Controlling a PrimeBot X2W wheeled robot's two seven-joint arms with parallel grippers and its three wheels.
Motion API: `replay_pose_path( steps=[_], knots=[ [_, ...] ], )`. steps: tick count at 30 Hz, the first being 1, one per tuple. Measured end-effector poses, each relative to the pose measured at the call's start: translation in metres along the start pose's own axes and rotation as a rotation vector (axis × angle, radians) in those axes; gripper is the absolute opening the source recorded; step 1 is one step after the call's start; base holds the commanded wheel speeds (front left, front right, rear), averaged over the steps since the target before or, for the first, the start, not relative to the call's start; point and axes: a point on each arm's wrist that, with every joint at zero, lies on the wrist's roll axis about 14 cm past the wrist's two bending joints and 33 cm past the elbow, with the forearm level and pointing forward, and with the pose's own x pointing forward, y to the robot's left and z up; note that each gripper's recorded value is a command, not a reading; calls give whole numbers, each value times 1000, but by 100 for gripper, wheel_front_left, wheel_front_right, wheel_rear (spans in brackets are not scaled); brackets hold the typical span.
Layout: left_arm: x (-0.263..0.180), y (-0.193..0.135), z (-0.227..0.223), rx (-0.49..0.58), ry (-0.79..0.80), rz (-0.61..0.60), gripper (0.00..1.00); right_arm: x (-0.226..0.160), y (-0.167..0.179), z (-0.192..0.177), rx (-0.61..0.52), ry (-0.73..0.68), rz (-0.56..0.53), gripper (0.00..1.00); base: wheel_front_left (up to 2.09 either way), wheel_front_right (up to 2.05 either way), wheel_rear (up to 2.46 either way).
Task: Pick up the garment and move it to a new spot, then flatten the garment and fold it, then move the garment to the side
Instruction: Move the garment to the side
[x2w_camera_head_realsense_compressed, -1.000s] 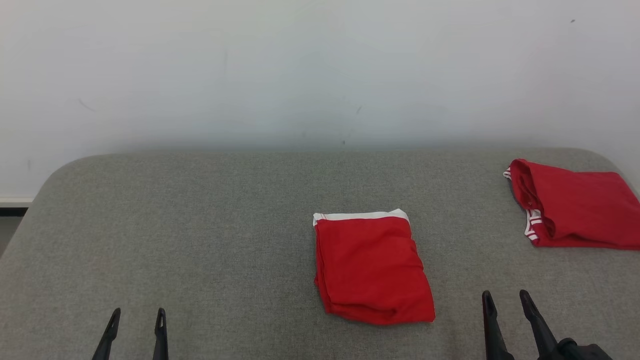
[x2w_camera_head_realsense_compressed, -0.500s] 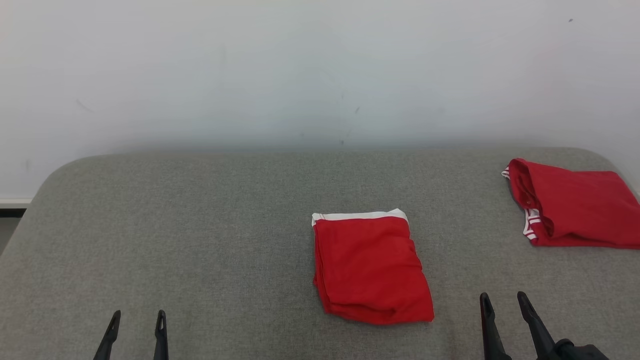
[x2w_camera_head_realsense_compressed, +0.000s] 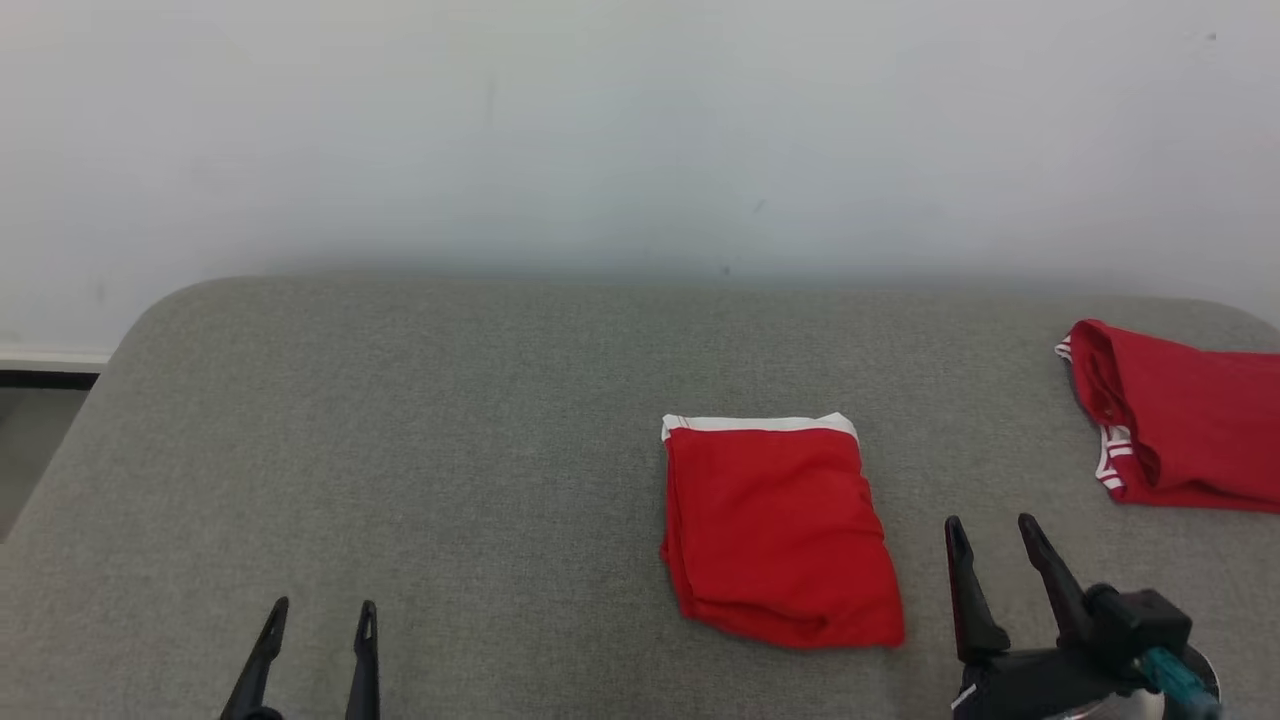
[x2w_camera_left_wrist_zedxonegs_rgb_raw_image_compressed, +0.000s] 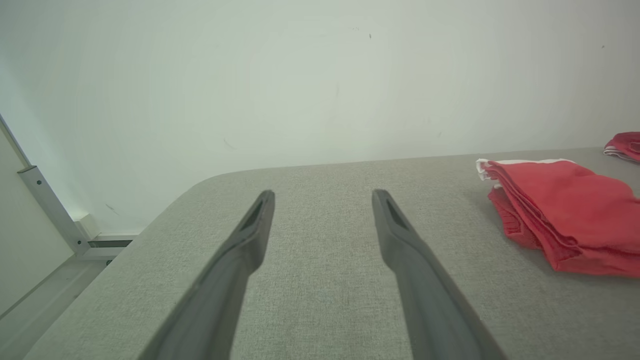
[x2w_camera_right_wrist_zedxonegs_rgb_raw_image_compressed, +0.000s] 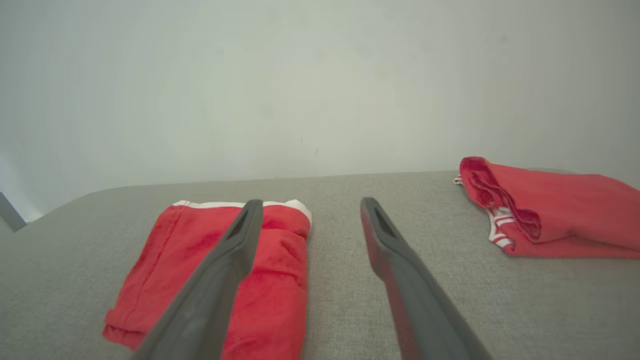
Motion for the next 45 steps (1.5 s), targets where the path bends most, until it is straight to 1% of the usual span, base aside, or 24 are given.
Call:
replay_pose_path(
  steps=[5,8,11,15,20,21,22,23,24,25,26,31,35,38,41,45],
  knots=[
    [5,5,1,-9,0,16,100,36,4,-12,-35,82,43,100,0,0,0],
    [11,2,-1,-15,5,11,100,61,4,-19,-49,127,56,100,0,0,0],
    [16,5,-6,-15,21,22,100,79,4,-40,-58,211,67,100,0,0,0],
    [21,8,-12,-15,41,34,100,87,3,-80,-58,349,73,100,0,0,0],
    [21,16,-19,-13,67,58,100,88,12,-116,-50,452,95,100,0,0,0],
    [21,16,-19,-13,67,58,100,88,12,-116,-50,452,95,100,0,0,0],
    [21,18,-21,-13,73,68,100,85,17,-128,-44,489,108,100,0,0,0],
    [22,19,-22,-14,76,71,100,84,19,-133,-41,506,112,100,0,0,0],
    [22,20,-23,-17,78,73,100,84,22,-136,-38,520,120,65,0,0,0],
    [22,20,-23,-17,78,73,100,84,22,-136,-38,520,120,27,0,0,0],
    [23,20,-23,-22,78,74,100,84,24,-139,-33,529,122,0,0,0,0],
    [31,15,-25,-35,79,65,100,91,28,-135,-53,512,153,0,0,0,0],
    [39,7,-27,-45,80,40,100,106,19,-119,-100,474,164,0,0,0,0],
    [49,-2,-29,-50,79,8,100,125,10,-98,-163,424,178,0,0,0,0],
    [61,-13,-32,-55,80,-29,100,136,-2,-83,-210,404,177,0,0,0,0],
    [82,-30,-32,-52,64,-91,100,145,-31,-67,-296,403,160,0,0,0,0]
  ],
)
